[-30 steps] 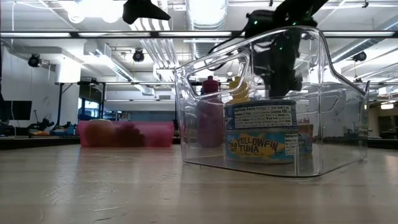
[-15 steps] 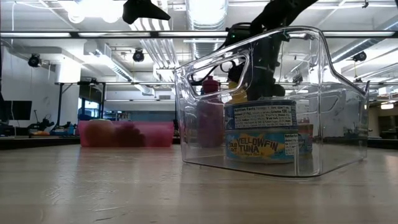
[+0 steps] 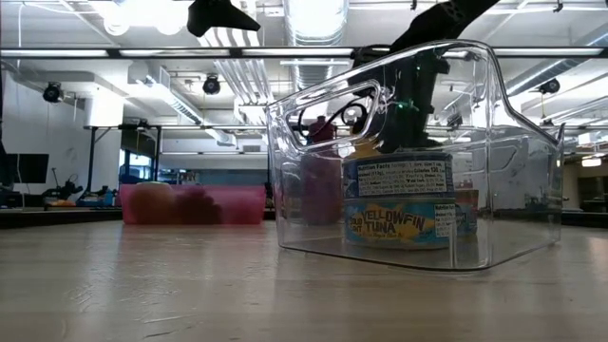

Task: Pick & Place Food Item
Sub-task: Put the tomato into the pink bin

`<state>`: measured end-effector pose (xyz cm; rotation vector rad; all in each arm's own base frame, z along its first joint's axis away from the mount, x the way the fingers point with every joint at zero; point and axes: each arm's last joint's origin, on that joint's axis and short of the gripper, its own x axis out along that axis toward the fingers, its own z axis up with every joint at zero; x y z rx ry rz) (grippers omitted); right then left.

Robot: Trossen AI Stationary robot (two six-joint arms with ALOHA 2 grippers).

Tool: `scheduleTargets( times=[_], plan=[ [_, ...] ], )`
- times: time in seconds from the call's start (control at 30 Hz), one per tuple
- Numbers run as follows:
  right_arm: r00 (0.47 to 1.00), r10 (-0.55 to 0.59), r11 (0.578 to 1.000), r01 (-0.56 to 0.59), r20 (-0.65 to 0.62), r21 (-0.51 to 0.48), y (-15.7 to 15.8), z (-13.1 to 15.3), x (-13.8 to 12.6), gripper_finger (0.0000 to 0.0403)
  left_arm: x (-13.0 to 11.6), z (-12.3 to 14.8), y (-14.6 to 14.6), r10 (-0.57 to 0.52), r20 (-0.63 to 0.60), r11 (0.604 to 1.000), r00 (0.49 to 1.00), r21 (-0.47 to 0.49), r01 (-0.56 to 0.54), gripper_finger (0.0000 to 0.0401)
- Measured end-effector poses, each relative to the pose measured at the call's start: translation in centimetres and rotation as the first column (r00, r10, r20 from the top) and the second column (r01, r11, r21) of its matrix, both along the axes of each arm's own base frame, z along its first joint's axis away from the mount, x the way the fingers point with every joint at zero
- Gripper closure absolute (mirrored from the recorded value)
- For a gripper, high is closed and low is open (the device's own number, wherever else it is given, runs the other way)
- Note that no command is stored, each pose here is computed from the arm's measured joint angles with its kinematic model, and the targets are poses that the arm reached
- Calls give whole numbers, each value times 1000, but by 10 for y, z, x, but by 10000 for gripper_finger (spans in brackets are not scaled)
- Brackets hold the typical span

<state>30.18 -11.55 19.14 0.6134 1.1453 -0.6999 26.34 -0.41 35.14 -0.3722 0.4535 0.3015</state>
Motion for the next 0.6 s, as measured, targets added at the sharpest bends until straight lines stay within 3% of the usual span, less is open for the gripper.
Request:
scheduleTargets(
  times=[0.23, 0.6],
  plan=[
    [1000, 19, 1000, -19, 16, -4, 4, -3, 3, 394, 0, 0, 0, 9, 4, 1000, 1000, -17, -9, 52],
    [984, 172, 985, -170, 52, -40, 26, 8, 21, 394, 0, 0, 0, 13, 5, 1000, 1000, -23, -13, 53]
  ],
)
